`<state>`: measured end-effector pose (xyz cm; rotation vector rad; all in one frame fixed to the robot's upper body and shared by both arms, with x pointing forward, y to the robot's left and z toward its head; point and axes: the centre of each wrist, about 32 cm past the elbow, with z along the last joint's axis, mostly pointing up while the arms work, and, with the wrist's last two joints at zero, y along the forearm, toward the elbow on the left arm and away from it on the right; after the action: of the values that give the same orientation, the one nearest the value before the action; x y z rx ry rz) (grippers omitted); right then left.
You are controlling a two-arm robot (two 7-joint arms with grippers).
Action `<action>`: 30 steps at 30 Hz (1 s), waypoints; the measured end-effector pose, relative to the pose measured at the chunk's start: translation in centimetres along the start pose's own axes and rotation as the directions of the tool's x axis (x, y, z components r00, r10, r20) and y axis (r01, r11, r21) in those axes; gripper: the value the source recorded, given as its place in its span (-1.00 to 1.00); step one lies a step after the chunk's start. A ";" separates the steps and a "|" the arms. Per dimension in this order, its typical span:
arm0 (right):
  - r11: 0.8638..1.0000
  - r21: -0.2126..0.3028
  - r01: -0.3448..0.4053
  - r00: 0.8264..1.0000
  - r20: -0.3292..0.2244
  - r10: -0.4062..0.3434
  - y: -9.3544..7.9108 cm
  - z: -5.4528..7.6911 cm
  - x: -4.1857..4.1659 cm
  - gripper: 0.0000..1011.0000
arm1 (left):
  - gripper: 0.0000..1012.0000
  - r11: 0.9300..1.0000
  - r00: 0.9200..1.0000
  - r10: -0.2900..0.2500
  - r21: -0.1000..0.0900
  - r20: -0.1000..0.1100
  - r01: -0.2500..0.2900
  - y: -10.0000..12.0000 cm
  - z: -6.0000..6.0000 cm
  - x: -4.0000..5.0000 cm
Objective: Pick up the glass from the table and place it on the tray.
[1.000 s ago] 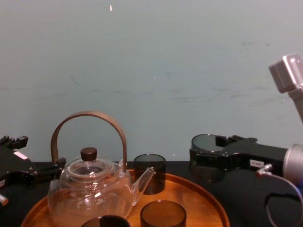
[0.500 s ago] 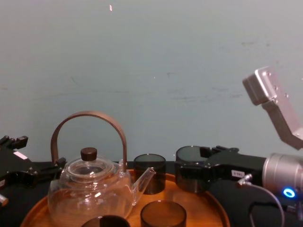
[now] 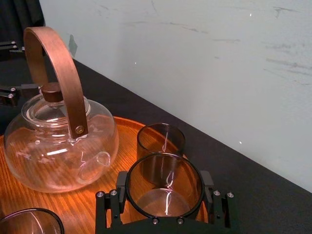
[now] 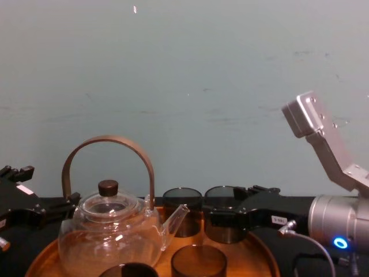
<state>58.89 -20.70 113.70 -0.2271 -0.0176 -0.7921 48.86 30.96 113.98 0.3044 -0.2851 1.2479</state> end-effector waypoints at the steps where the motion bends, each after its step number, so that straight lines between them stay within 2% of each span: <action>1: 1.000 0.000 -0.002 1.000 0.001 0.002 0.1 0.0 -0.05 0.79 | 0.99 1.000 1.000 0.000 0.000 0.000 0.000 0.0 0.0 0.00; 16: 1.000 -0.012 -0.017 1.000 0.011 0.017 0.8 -0.4 -0.50 0.79 | 0.99 1.000 1.000 0.000 0.000 0.000 0.000 0.0 0.0 0.00; 30: 0.999 -0.045 -0.029 0.999 0.014 0.029 1.3 -0.7 -1.04 0.79 | 0.99 1.000 1.000 0.000 0.000 0.000 0.000 0.0 0.0 0.00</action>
<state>59.03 -19.23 112.65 -0.2755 -0.0102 -0.7626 48.86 30.97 113.98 0.3044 -0.2851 1.2479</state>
